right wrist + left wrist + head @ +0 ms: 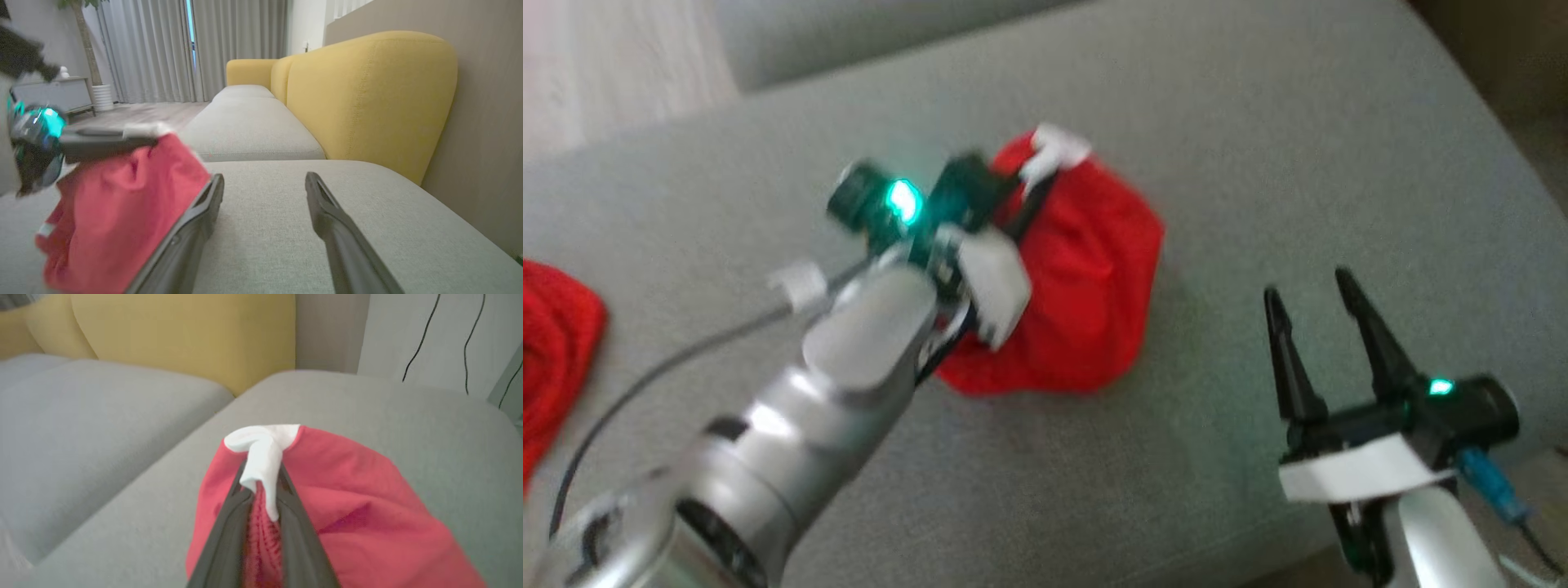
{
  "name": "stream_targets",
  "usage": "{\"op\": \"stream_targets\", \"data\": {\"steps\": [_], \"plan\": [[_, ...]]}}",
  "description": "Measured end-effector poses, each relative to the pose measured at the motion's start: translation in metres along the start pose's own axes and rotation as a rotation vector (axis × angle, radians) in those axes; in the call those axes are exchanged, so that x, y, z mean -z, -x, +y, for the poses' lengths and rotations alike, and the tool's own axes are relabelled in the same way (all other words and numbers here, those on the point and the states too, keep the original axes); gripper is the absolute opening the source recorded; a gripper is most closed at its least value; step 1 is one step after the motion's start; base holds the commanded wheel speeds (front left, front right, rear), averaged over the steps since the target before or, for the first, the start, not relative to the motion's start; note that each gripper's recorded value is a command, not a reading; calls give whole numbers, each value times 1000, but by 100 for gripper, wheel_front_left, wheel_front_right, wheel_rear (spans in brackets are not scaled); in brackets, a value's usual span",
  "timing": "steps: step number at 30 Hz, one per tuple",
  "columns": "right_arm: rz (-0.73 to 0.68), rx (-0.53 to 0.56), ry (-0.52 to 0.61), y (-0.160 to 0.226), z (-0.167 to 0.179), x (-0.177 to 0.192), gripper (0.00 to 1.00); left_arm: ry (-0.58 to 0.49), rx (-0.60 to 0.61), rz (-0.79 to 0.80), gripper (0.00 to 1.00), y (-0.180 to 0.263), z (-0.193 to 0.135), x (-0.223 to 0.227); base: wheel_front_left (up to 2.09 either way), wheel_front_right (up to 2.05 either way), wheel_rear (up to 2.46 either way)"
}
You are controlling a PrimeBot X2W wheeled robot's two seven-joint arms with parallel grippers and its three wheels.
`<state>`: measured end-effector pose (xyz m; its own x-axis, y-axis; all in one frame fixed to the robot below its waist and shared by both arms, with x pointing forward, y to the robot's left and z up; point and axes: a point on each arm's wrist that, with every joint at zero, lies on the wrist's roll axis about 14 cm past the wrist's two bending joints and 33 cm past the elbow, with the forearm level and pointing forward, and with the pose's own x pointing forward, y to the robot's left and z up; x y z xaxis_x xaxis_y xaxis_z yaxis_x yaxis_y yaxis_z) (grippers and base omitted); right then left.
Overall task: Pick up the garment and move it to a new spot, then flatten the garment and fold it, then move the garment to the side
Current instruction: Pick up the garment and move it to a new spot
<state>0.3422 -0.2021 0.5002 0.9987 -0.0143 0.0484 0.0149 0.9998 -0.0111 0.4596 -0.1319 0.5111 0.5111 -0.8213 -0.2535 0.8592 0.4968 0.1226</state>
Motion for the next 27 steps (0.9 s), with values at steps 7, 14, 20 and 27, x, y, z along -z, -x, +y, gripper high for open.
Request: {"op": "stream_targets", "data": {"steps": [7,14,20,27], "plan": [[48,24,16,-20,-11,15,100,89,37,71,100,-13,-28,87,0,0,0],[73,11,13,-3,-4,23,100,79,14,-11,100,6,-52,67,0,0,0],[86,-61,-17,12,20,29,100,212,-128,-27,100,60,-64,75,0,0,0],[21,-172,-21,3,51,11,100,299,-603,-229,100,174,8,51,0,0,0]]}}
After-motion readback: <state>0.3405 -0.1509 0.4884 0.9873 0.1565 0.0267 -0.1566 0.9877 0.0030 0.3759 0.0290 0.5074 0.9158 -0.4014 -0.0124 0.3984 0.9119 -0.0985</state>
